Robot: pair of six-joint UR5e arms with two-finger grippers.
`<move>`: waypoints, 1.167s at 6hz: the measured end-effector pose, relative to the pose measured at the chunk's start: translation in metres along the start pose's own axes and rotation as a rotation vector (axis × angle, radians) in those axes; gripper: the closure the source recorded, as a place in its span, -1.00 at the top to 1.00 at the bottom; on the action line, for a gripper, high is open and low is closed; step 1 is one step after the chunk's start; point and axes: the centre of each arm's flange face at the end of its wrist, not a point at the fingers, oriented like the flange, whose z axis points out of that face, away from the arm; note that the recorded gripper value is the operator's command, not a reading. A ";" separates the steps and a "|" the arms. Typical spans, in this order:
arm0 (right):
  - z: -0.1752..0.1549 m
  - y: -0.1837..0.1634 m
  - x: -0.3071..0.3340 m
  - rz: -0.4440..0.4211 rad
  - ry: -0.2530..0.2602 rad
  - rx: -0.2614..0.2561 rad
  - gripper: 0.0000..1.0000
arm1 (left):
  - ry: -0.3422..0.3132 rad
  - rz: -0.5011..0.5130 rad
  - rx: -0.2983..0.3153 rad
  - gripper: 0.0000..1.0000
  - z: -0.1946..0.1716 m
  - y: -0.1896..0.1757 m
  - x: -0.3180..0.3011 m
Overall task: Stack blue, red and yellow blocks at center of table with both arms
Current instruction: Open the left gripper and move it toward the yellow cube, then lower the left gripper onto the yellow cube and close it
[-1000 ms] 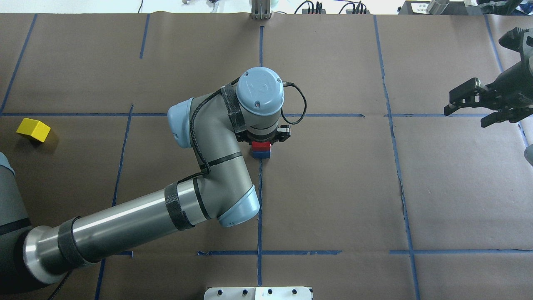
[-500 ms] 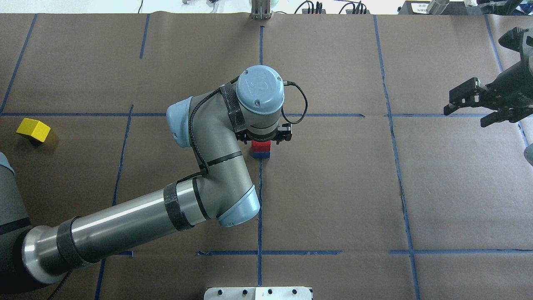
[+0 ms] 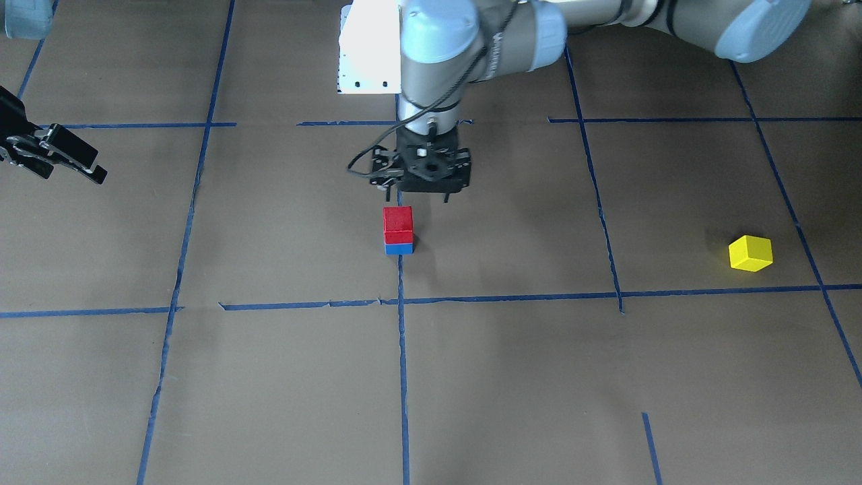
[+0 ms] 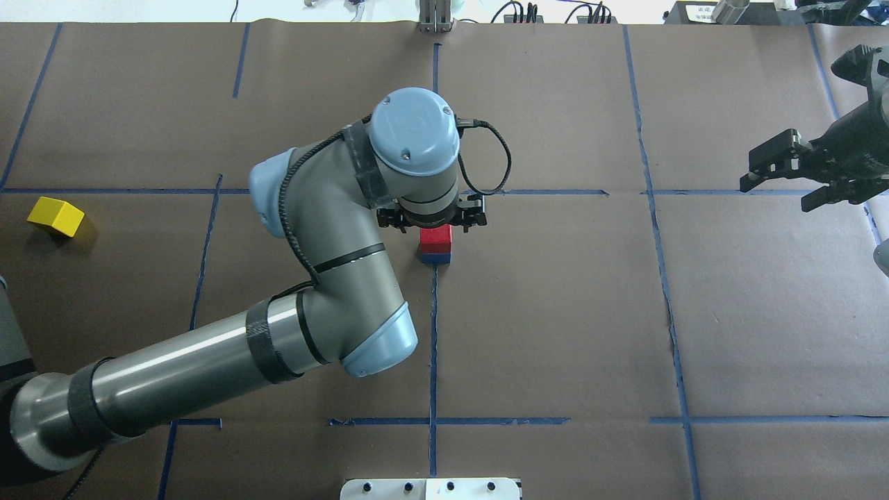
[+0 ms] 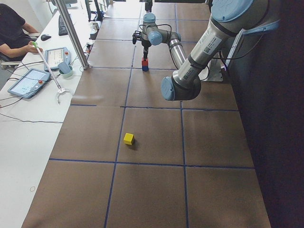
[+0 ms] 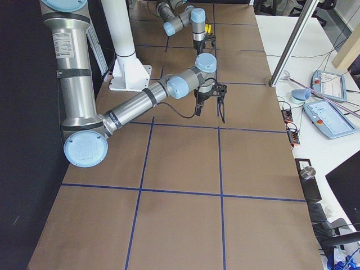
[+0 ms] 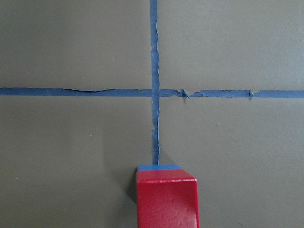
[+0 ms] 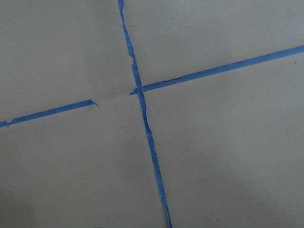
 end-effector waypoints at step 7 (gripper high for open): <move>0.004 0.000 0.012 0.017 0.014 -0.002 1.00 | -0.158 0.272 -0.175 0.99 0.019 -0.080 -0.489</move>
